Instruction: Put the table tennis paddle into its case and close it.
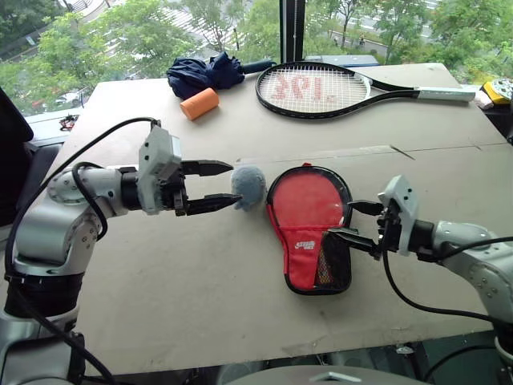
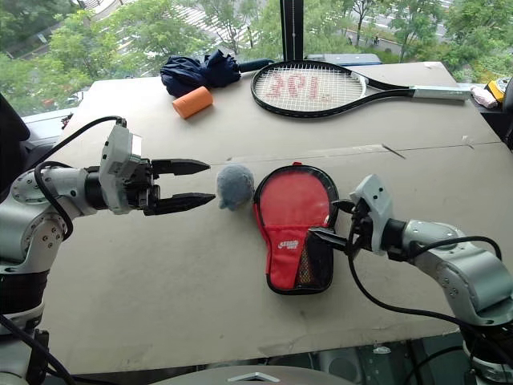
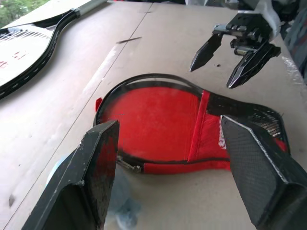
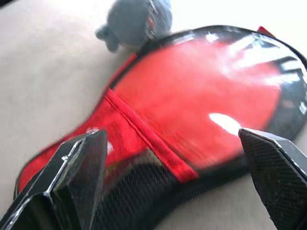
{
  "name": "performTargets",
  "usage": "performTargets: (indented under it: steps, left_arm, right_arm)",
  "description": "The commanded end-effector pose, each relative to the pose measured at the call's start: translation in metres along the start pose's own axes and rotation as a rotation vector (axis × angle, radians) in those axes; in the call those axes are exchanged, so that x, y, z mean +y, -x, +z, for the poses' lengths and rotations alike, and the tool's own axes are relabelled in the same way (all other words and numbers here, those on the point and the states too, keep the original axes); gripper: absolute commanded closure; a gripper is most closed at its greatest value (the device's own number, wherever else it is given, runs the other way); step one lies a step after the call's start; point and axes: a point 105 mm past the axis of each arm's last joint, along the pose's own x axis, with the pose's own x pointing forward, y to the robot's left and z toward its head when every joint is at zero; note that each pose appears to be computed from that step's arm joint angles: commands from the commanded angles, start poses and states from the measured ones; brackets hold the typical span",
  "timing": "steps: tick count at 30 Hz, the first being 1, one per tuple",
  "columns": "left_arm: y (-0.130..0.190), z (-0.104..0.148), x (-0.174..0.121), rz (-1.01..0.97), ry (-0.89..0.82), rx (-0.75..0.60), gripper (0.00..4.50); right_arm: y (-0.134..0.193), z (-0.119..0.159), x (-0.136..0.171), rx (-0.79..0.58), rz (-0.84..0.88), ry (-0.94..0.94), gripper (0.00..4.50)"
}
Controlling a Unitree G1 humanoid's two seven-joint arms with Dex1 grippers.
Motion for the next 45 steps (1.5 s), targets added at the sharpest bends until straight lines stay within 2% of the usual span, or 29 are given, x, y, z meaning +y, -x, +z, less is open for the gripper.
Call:
performTargets:
  steps: [1, 4, 9, 16, 19, 22, 25, 26, 27, 28, 30, 31, 34, 38, 41, 45]
  left_arm:
    - [0.002, -0.021, 0.019, 0.080, -0.005, 0.049, 1.09]
    - [0.002, -0.032, 0.027, 0.089, 0.015, 0.069, 1.09]
    - [-0.006, -0.050, 0.051, 0.128, 0.017, 0.086, 1.09]
    - [-0.034, -0.071, 0.059, 0.037, 0.037, 0.130, 1.09]
    - [-0.053, -0.089, 0.058, -0.009, 0.067, 0.189, 1.09]
    - [-0.064, -0.093, 0.059, -0.045, 0.085, 0.200, 1.09]
    - [-0.071, -0.093, 0.063, -0.051, 0.087, 0.197, 1.87]
    - [-0.072, -0.092, 0.063, -0.055, 0.079, 0.198, 2.30]
    - [-0.073, -0.090, 0.064, -0.065, 0.068, 0.190, 2.94]
    - [-0.074, -0.088, 0.064, -0.072, 0.059, 0.183, 3.23]
    - [-0.075, -0.082, 0.067, -0.066, 0.046, 0.159, 4.21]
    - [-0.075, -0.077, 0.071, -0.050, 0.045, 0.136, 4.36]
    - [-0.077, -0.065, 0.083, 0.021, 0.018, 0.100, 4.36]
    - [-0.085, -0.057, 0.100, 0.129, -0.034, 0.124, 4.36]
    - [-0.103, -0.051, 0.115, 0.264, -0.097, 0.175, 4.36]
    - [-0.133, -0.047, 0.117, 0.326, -0.139, 0.228, 4.36]
  right_arm:
    - [-0.029, -0.008, 0.008, 0.007, 0.013, 0.061, 0.10]
    - [-0.037, -0.017, 0.012, 0.040, 0.033, 0.089, 0.10]
    - [-0.042, -0.059, 0.008, 0.222, 0.015, 0.080, 0.10]
    - [-0.041, -0.064, 0.002, 0.252, -0.024, 0.073, 0.10]
    - [-0.044, -0.064, 0.005, 0.245, -0.023, 0.060, 0.10]
    - [-0.045, -0.067, 0.006, 0.253, -0.029, 0.056, 0.10]
    - [-0.044, -0.068, 0.006, 0.258, -0.035, 0.054, 0.00]
    - [-0.044, -0.069, 0.005, 0.259, -0.039, 0.054, 0.00]
    - [-0.043, -0.070, 0.005, 0.267, -0.043, 0.051, 0.00]
    - [-0.043, -0.071, 0.005, 0.272, -0.046, 0.050, 0.00]
    - [-0.041, -0.074, 0.006, 0.281, -0.045, 0.047, 0.00]
    - [-0.041, -0.075, 0.006, 0.287, -0.045, 0.045, 0.00]
    - [-0.041, -0.081, 0.009, 0.308, -0.038, 0.039, 0.00]
    - [-0.040, -0.086, 0.011, 0.331, -0.027, 0.034, 0.00]
    - [-0.039, -0.089, 0.012, 0.358, -0.014, 0.038, 0.00]
    - [-0.036, -0.092, 0.009, 0.380, -0.019, 0.041, 0.00]
